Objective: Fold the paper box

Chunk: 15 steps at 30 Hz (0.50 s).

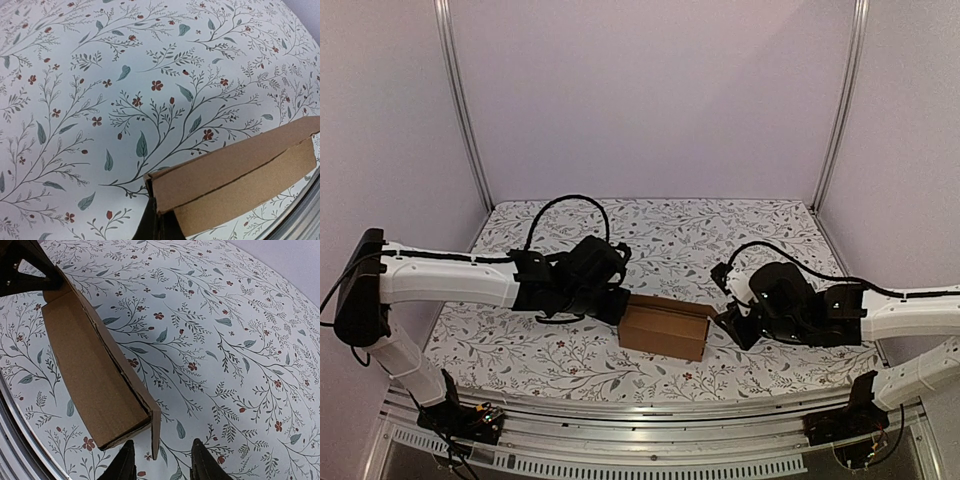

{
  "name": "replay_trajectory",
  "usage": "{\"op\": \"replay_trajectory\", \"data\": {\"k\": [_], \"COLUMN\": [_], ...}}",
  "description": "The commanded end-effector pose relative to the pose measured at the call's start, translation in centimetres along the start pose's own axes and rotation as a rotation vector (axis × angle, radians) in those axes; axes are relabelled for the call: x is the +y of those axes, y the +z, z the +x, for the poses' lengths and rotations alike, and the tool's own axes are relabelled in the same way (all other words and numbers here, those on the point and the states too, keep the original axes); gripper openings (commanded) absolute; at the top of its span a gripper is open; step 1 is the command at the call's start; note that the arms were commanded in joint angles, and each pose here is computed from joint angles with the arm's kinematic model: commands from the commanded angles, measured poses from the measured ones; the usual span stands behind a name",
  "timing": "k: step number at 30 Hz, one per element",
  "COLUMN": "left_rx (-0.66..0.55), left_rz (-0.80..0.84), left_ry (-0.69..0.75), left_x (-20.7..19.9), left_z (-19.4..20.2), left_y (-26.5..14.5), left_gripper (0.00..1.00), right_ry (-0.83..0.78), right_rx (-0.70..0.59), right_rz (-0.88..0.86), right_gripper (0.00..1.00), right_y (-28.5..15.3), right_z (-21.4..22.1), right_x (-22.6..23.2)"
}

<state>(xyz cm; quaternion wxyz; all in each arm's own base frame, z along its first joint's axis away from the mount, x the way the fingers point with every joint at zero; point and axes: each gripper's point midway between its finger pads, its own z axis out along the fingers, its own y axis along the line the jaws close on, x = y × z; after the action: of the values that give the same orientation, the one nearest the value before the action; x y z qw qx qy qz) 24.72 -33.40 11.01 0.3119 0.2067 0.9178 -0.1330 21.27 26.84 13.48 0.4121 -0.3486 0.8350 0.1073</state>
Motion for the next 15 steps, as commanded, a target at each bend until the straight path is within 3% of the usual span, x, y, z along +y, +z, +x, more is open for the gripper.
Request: {"op": "replay_trajectory", "data": {"k": [1, 3, 15], "left_rx": [0.261, 0.259, 0.26], "left_rz": [-0.046, -0.045, -0.041], "left_ry": [0.09, 0.084, 0.08], "left_x": [0.98, 0.9, 0.69], "left_z": [7.71, 7.65, 7.63], "left_y": [1.28, 1.29, 1.4], "left_gripper": [0.0, 0.0, 0.0], "right_ry": [0.013, 0.02, 0.034], "right_rx": [0.032, 0.041, 0.107], "right_rz": [0.003, 0.008, 0.0], "right_gripper": [0.33, 0.28, 0.17], "right_y": [-0.05, -0.06, 0.84], "right_z": [-0.44, -0.57, -0.27], "right_x": [-0.05, -0.08, 0.67]}}
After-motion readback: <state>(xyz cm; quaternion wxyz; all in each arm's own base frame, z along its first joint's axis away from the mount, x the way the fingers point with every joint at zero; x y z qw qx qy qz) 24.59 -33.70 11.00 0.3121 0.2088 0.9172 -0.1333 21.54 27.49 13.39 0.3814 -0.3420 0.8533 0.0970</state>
